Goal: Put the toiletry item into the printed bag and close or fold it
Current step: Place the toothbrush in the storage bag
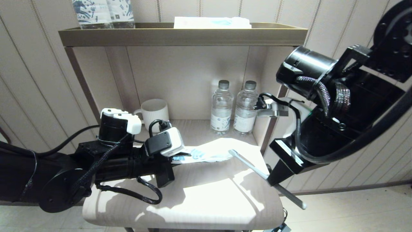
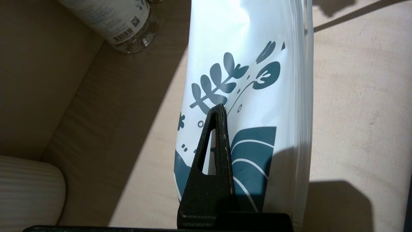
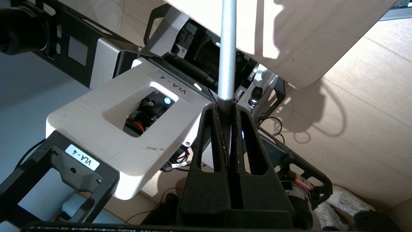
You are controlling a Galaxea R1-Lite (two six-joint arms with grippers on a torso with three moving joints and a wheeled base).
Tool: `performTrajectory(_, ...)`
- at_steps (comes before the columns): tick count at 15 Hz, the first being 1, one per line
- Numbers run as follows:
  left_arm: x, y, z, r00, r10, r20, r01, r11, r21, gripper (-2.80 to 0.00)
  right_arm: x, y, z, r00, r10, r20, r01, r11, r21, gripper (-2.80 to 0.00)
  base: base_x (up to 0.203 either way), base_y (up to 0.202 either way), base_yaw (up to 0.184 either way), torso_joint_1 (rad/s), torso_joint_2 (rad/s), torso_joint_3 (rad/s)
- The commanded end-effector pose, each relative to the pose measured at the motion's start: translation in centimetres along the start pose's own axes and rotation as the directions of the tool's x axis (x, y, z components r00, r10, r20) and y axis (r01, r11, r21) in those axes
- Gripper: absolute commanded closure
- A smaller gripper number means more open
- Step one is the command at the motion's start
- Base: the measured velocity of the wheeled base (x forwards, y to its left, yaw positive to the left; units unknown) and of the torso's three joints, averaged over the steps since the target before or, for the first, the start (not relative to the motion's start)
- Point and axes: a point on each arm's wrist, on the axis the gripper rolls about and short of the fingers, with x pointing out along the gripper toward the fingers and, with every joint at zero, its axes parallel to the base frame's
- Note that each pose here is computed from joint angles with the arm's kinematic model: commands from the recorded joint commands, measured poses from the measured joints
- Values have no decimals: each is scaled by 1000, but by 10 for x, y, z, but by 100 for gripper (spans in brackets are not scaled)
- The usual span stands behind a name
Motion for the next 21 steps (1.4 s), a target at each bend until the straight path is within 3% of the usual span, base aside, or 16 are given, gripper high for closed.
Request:
performTrajectory(1,0,-3,1,1000,-8,6,8,1000,9,0,6,-1,3,1000,-4,-21,4,1000,9,0,0,0,0,0,0,0)
performTrajectory(7,-3,-5,5,1000,-14,19,14,1000,21,0,20,4,8,998,-3,-59,2,1000,-19,0,0,0,0,0,0,0)
performTrajectory(10,-2,-11,7,999,-33,26,33,999,27,0,20,2,9,996,48,-70,-54,995,-87,0,0,0,0,0,0,0)
performTrajectory(13,-2,-16,9,998,-50,30,49,998,35,0,28,1,13,995,53,-83,-61,993,-104,0,0,0,0,0,0,0)
performTrajectory(17,-3,-27,10,996,-81,28,79,994,72,0,31,14,8,993,63,-105,-81,980,-184,0,0,0,0,0,0,0)
performTrajectory(21,-5,-33,14,994,-98,40,94,992,85,0,34,10,12,991,78,-107,-97,978,-186,0,0,0,0,0,0,0)
